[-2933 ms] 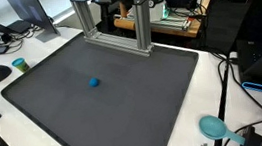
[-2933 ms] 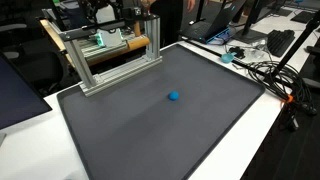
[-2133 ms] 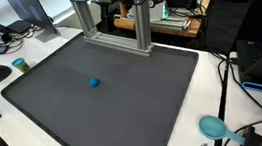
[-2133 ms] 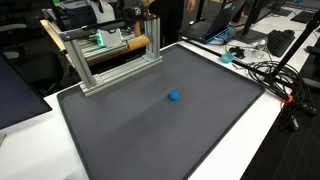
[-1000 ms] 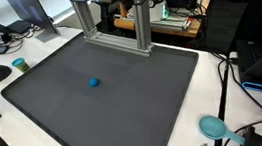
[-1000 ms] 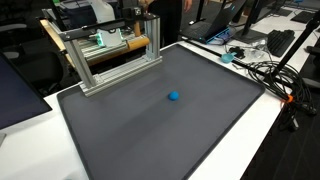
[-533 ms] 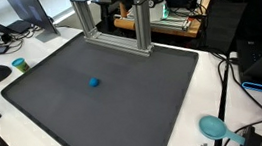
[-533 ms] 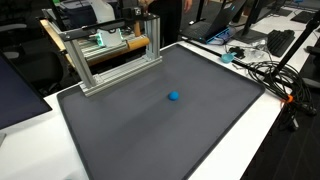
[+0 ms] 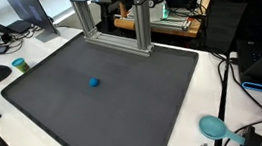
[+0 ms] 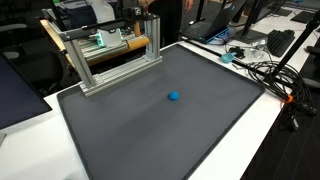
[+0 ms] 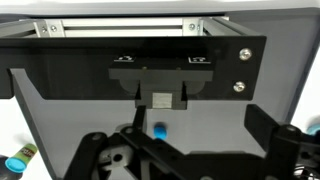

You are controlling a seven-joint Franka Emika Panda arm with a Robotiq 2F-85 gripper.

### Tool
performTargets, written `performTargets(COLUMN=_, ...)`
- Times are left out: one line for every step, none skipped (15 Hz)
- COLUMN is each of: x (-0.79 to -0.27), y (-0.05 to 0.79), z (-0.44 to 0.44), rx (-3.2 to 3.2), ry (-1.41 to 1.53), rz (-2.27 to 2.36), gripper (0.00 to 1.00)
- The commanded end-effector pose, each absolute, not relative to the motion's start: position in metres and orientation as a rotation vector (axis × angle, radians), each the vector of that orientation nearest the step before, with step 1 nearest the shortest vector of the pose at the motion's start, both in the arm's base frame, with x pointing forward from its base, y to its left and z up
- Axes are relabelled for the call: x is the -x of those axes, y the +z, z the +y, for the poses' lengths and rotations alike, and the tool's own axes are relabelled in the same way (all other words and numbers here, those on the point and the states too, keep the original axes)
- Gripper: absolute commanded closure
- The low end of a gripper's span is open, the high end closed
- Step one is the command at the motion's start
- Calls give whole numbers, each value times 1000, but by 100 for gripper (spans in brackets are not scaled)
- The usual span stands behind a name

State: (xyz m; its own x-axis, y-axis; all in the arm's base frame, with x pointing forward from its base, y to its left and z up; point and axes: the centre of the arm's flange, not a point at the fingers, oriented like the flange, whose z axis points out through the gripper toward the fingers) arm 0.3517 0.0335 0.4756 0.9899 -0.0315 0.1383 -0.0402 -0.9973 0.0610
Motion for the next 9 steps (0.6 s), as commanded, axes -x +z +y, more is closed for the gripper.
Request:
performTargets(x=-363, y=462, z=26, rx=-3049, ry=211, rz=-83, gripper=0)
performTargets(x=-364, y=460, z=24, rx=-3046, ry=209, rz=-87, gripper=0)
performTargets(x=-364, y=458, z=21, rx=-3039, ry=210, rz=-87, gripper=0)
performTargets(x=-365, y=457, z=18, rx=-3034, ry=206, rz=-86, gripper=0)
performTargets(x=-365, y=456, z=16, rx=-3019, ry=202, rz=-76, gripper=0)
performTargets(x=-365, y=454, z=14, rx=-3014, ry=190, rz=-57, gripper=0)
performTargets(x=-365, y=452, z=13, rx=-3013, ry=178, rz=-44, gripper=0)
performTargets(x=-365, y=450, z=13, rx=-3014, ry=170, rz=-35, gripper=0)
performTargets(x=-365, y=449, z=12, rx=-3019, ry=161, rz=-29, gripper=0)
